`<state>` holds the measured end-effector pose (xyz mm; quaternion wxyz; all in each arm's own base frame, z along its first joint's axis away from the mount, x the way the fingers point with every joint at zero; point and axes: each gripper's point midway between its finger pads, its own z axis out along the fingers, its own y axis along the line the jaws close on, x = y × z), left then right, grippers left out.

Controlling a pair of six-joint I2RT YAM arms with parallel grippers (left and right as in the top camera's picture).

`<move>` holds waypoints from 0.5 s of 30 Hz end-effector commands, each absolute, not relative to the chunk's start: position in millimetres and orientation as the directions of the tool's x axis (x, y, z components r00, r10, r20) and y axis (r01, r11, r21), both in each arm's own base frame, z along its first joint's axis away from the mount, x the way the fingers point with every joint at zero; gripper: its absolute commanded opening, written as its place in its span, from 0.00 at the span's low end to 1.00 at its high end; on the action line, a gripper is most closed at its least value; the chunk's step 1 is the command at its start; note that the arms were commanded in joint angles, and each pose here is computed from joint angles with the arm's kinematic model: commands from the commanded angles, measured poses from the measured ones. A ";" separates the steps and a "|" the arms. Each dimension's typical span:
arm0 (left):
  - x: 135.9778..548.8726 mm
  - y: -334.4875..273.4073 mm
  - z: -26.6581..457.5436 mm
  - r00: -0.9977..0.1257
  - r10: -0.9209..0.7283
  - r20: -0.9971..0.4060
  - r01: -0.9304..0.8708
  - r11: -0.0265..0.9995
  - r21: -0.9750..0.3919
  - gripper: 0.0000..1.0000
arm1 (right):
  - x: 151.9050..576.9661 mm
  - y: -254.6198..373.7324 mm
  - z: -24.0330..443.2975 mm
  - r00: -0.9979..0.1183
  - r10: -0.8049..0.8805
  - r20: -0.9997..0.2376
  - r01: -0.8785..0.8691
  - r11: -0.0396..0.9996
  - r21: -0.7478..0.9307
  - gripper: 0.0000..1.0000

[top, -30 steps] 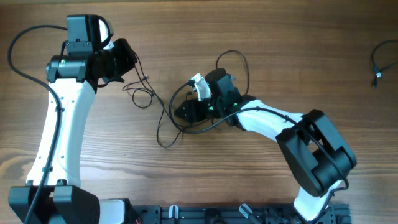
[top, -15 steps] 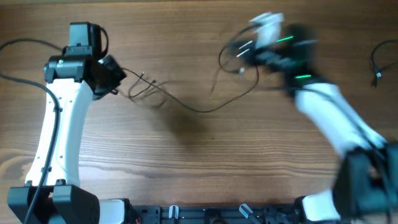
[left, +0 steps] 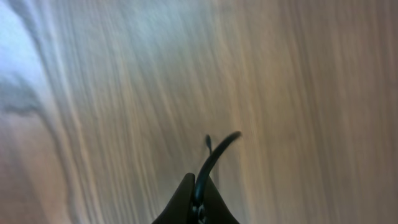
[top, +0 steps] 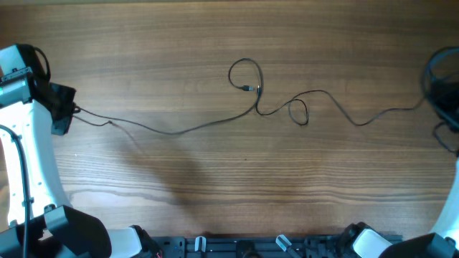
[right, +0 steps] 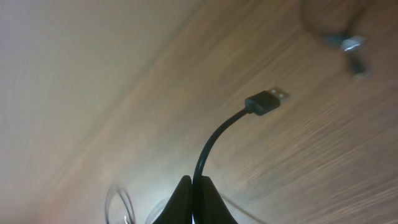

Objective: Untangle cables

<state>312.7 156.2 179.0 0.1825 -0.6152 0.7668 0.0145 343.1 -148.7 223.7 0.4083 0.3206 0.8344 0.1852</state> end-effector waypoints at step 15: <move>338.8 91.2 174.4 -0.332 -0.907 -0.258 -0.888 0.393 -0.237 0.06 | 392.0 128.0 39.3 -0.920 0.204 -0.334 0.102 0.949 0.297 1.00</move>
